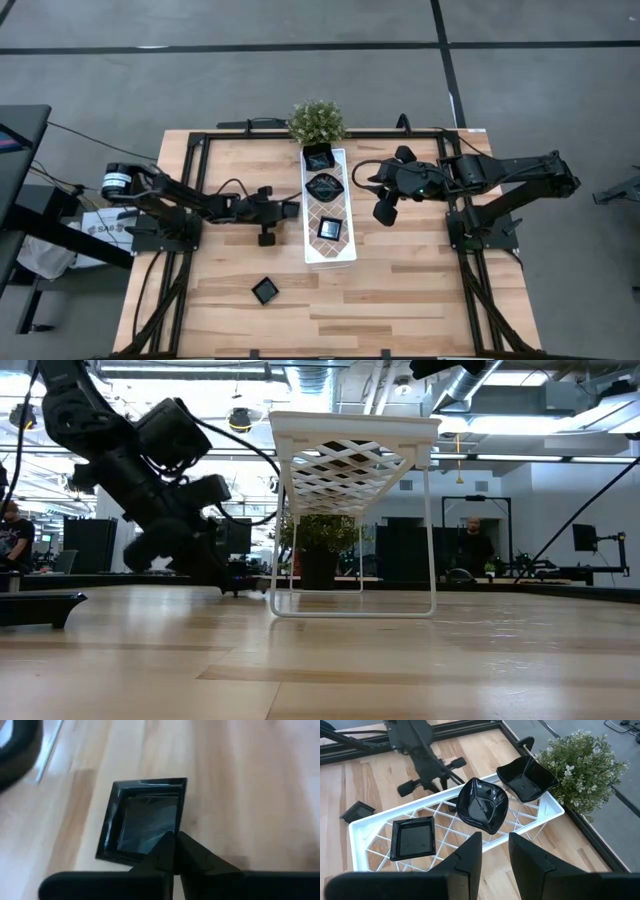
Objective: Pick & Place Mini shaped plates
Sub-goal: Stack the top square plate on the other square plate on the shelf
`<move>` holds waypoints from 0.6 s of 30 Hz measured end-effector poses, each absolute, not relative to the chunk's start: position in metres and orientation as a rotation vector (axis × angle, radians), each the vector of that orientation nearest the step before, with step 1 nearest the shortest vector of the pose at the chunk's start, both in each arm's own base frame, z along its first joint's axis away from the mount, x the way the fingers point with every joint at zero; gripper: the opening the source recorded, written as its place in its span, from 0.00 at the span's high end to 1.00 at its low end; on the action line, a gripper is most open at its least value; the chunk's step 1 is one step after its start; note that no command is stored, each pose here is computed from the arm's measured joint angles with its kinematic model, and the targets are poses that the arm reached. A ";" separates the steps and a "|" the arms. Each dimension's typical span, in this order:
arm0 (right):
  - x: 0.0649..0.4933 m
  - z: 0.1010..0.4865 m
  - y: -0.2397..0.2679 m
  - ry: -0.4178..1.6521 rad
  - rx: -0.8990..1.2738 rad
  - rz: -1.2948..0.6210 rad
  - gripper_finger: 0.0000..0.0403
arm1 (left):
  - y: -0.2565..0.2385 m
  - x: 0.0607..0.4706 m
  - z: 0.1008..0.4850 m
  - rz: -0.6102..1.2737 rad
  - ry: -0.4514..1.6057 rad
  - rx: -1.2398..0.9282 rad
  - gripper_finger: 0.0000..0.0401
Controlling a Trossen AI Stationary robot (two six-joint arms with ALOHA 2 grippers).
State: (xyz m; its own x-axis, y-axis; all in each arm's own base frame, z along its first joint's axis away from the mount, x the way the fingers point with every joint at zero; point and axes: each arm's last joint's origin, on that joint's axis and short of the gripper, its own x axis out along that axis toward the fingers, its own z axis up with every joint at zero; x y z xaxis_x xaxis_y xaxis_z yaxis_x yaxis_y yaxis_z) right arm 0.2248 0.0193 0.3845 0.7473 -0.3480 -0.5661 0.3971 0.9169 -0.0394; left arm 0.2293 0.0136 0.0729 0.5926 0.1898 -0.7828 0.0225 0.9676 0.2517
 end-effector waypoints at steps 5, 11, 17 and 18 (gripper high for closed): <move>0.225 0.384 0.019 0.602 0.085 -0.407 0.77 | -0.001 0.229 0.084 0.050 0.887 0.264 0.97; 0.225 0.384 0.020 0.602 0.085 -0.405 0.77 | -0.014 0.226 0.105 0.033 0.822 0.278 0.97; 0.225 0.384 0.020 0.603 0.084 -0.403 0.77 | -0.022 0.214 0.115 0.028 0.856 0.261 0.97; 0.225 0.384 0.021 0.603 0.083 -0.399 0.77 | -0.024 0.212 0.117 0.031 0.861 0.243 0.97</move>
